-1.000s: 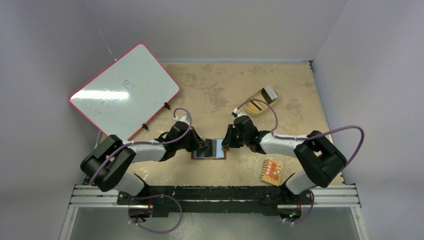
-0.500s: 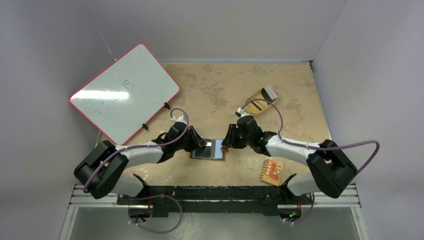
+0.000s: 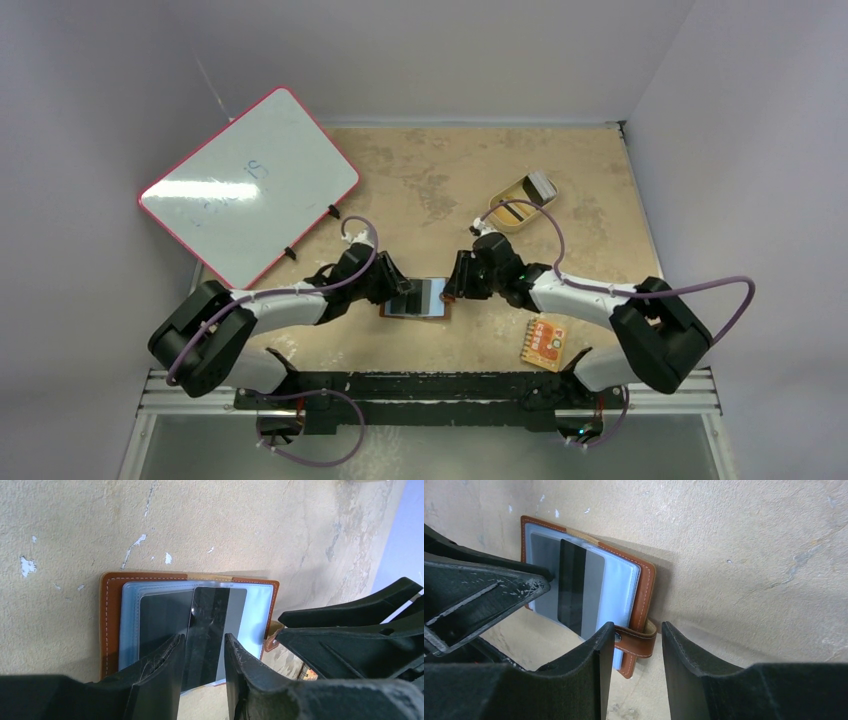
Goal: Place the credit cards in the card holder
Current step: Insert the credit card into the card holder.
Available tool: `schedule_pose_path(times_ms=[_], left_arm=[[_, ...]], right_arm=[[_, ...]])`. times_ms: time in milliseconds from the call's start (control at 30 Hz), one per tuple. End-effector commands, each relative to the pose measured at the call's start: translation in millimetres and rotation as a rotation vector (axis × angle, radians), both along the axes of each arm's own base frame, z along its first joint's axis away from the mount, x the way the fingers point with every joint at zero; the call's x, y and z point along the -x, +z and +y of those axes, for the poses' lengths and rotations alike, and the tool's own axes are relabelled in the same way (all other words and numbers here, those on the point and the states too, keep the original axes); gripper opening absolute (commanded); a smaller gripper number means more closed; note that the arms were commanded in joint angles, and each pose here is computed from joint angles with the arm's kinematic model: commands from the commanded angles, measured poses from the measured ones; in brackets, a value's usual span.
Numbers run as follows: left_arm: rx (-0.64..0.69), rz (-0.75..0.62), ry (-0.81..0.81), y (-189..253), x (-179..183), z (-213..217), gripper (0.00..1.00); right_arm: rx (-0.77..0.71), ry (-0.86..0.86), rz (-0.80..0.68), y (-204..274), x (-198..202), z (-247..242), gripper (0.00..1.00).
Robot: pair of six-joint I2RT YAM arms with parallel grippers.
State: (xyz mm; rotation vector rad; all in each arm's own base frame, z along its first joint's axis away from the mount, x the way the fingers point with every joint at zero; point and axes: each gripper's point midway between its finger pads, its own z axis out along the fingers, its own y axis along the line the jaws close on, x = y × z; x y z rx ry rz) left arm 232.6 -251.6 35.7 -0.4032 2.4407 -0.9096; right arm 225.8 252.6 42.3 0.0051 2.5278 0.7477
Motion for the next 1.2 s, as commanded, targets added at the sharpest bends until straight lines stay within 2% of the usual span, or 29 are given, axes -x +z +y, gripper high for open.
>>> schedule_pose_path(times_ms=[0, 333, 1167], left_arm=[[-0.004, -0.02, -0.015, 3.1, -5.5, -6.3, 0.35], [0.042, -0.009, -0.036, 4.1, -2.7, -21.9, 0.35], [0.11, -0.033, -0.071, 21.1, -2.9, -51.7, 0.37]], right_arm=[[-0.019, 0.012, 0.003, -2.8, 2.2, 5.6, 0.43], [-0.027, 0.016, 0.021, -11.6, 6.9, 6.1, 0.37], [-0.033, 0.024, 0.02, -13.2, 9.1, 7.6, 0.37]])
